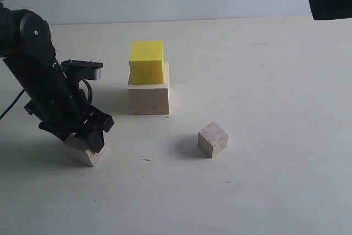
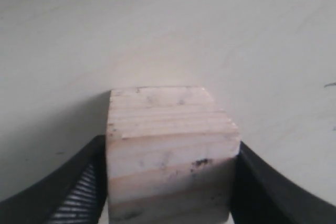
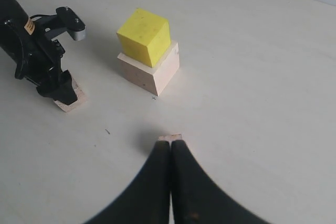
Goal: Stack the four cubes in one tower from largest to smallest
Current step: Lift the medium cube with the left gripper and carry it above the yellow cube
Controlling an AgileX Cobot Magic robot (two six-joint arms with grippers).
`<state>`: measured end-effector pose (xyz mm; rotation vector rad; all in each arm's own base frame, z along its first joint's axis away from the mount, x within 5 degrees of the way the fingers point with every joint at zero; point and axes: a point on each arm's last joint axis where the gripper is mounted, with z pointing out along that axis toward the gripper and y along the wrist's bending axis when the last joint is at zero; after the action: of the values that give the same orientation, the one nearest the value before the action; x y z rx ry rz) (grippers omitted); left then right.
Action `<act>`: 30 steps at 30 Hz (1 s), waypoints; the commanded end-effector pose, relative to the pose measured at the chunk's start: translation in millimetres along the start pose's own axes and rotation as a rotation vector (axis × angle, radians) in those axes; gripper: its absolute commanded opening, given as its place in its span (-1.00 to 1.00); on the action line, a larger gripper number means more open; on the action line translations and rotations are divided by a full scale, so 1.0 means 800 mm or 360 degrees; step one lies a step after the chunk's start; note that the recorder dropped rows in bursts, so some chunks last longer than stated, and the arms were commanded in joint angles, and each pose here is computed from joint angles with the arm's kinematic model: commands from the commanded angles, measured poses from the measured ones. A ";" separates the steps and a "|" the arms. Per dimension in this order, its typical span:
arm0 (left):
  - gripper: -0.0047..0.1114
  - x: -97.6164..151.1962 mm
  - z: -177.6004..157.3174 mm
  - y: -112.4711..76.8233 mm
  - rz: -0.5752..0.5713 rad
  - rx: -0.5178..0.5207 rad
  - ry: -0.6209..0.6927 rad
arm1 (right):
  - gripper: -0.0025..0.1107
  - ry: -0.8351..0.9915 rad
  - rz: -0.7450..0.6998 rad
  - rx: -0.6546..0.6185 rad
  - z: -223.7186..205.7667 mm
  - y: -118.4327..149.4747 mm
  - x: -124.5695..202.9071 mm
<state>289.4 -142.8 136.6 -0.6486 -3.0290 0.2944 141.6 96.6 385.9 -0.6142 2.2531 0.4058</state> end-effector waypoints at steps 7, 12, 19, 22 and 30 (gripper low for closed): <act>-0.92 0.001 -0.046 -0.014 0.0105 0.0041 -0.0011 | -0.96 -0.0046 -0.0019 0.0014 -0.010 -0.001 0.002; -0.92 -0.005 -0.118 -0.029 0.0177 0.0046 -0.0228 | -0.96 -0.0061 -0.0027 0.0022 -0.015 -0.001 0.004; -0.92 -0.022 -0.212 -0.049 0.0057 0.0087 -0.0459 | -0.96 -0.0008 -0.0040 0.0042 -0.015 -0.003 0.008; -0.92 -0.030 -0.239 -0.055 -0.0062 0.0124 -0.0570 | -0.96 -0.0004 -0.0040 0.0042 -0.015 -0.003 0.008; -0.92 -0.037 -0.285 -0.065 -0.0203 0.0198 -0.0715 | -0.96 0.0021 -0.0025 0.0037 -0.015 -0.002 0.010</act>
<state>313.8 -159.2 359.6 -0.4905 -3.4145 0.6566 131.4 88.6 389.1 -0.6245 2.2537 0.3793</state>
